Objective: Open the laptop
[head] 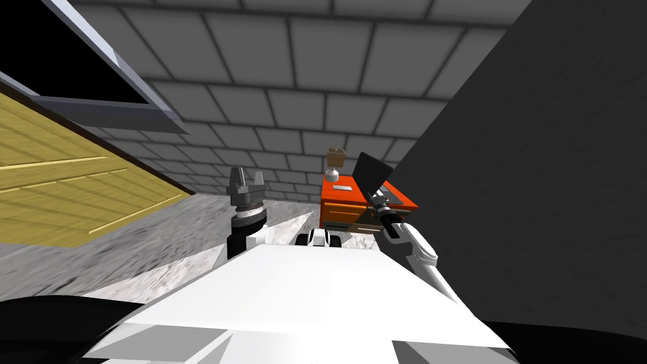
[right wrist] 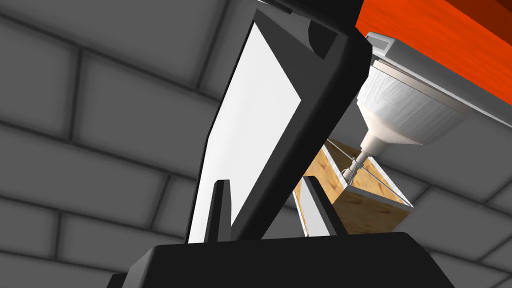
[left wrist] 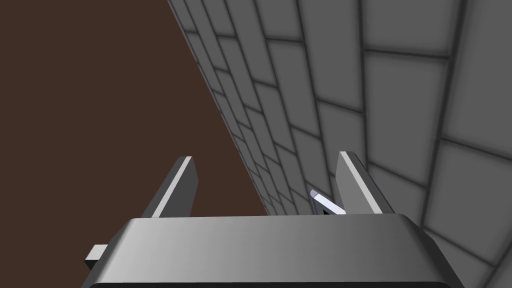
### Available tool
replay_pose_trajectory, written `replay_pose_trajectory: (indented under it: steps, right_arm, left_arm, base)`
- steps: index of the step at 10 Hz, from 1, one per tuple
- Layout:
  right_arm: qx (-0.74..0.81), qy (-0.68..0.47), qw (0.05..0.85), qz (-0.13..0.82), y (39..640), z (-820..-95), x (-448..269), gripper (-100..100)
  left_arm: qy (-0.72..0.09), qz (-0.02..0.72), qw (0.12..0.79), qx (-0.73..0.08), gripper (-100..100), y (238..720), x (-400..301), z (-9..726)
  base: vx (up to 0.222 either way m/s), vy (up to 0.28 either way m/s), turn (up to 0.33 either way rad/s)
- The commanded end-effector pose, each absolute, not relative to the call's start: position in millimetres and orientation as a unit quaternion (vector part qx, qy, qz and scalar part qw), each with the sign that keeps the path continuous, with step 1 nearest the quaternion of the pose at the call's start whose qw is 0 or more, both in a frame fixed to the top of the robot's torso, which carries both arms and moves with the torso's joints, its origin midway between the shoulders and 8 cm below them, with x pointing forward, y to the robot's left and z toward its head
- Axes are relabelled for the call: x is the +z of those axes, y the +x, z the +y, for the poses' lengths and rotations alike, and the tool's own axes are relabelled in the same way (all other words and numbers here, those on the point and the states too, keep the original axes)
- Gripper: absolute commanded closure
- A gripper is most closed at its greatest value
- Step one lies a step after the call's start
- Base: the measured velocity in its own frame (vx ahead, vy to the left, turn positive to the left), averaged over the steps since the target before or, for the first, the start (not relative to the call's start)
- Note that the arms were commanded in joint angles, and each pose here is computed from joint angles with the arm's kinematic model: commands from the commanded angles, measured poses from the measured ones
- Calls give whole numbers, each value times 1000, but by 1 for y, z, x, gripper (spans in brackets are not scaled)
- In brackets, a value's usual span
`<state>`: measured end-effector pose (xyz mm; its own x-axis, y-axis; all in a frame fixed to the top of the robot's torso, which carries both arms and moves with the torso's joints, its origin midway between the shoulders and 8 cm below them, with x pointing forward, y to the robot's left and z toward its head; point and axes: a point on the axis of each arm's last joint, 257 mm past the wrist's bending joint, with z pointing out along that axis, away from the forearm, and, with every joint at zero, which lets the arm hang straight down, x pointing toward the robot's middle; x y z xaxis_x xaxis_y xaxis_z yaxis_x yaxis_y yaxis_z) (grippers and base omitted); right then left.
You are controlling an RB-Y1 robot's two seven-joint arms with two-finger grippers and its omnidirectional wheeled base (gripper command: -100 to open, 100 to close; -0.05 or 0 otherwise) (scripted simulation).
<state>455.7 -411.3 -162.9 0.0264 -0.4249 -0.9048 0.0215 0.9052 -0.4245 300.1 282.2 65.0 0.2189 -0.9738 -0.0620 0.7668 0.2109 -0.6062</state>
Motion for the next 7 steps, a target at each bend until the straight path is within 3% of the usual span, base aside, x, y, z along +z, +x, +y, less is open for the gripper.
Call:
replay_pose_trajectory:
  steps: [1, 7]
  right_arm:
    - [-127, -108, 708, 686, 463, -418, -161, 100]
    - [-57, -23, 718, 694, 476, -425, -164, 100]
  left_arm:
    - [-232, 223, 745, -584, 0, 300, 65, 282]
    - [-232, 223, 745, -584, 0, 300, 65, 282]
  base:
    - [-41, -33, 33]
    - [-38, -30, 33]
